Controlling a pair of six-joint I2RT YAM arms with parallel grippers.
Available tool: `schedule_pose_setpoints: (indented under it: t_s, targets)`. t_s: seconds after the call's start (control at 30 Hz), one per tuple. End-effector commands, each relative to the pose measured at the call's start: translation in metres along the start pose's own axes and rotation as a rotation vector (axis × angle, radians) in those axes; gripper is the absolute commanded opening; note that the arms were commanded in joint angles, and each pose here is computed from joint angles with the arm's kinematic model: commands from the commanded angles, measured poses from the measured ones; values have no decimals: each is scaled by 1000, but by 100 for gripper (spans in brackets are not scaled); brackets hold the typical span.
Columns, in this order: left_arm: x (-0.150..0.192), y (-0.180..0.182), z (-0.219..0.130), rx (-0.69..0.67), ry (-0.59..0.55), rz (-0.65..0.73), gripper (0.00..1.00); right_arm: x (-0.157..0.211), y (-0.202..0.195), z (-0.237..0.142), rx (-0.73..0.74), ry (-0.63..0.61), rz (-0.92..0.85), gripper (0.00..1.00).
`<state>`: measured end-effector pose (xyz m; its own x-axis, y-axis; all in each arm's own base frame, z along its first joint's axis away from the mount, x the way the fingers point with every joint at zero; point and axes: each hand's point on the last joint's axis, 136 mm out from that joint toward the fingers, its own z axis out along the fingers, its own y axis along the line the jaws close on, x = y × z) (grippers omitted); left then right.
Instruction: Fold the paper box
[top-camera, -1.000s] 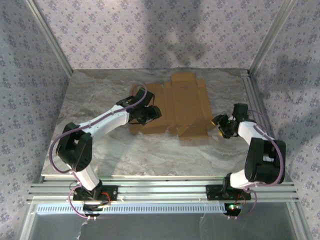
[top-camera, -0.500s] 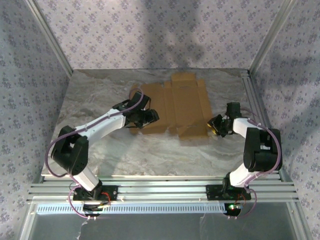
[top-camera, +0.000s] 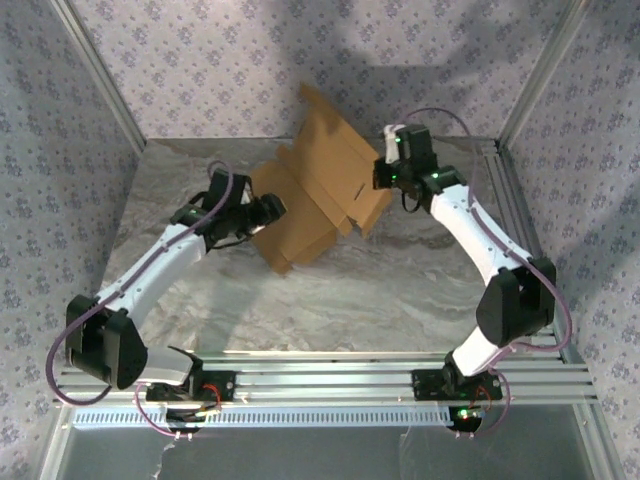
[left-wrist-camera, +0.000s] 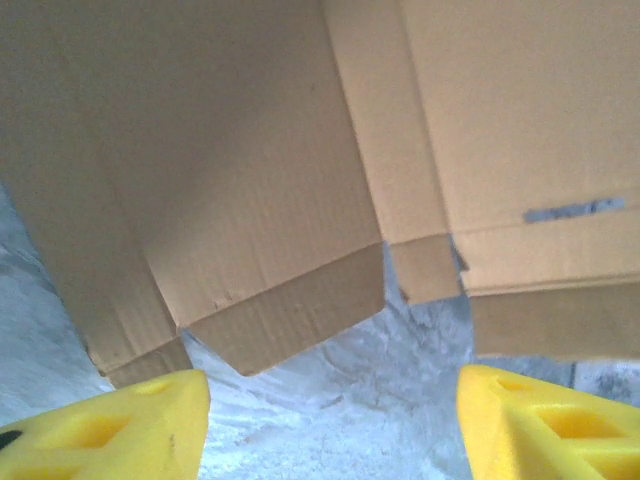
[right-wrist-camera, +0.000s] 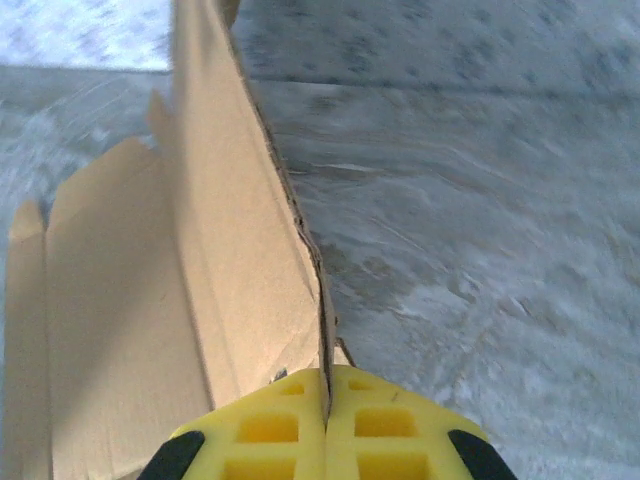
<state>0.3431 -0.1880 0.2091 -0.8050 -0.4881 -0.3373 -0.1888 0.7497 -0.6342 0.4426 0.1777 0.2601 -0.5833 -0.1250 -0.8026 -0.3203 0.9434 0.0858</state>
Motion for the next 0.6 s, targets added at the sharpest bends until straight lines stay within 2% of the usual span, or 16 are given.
schedule_pose_setpoints:
  t_s: [0.0, 0.07, 0.2, 0.33, 0.43, 0.57]
  targets:
    - [-39, -27, -37, 57, -93, -27, 70, -7, 9, -15, 43, -35, -297, 0]
    - [-59, -38, -54, 67, -145, -89, 75, -13, 19, -18, 18, -78, -332, 0]
    - [-84, -45, -74, 52, -245, -279, 100, -15, 39, -23, -37, -148, -416, 0]
    - [-98, -58, -68, 44, -226, -402, 100, -11, 61, -29, -97, -180, -496, 0]
    - [-112, -78, -55, 19, -184, -392, 100, -6, 75, -33, -107, -190, -566, 0]
    - [-118, -83, -24, -41, -115, -420, 100, -4, 87, -42, -106, -230, -620, 0]
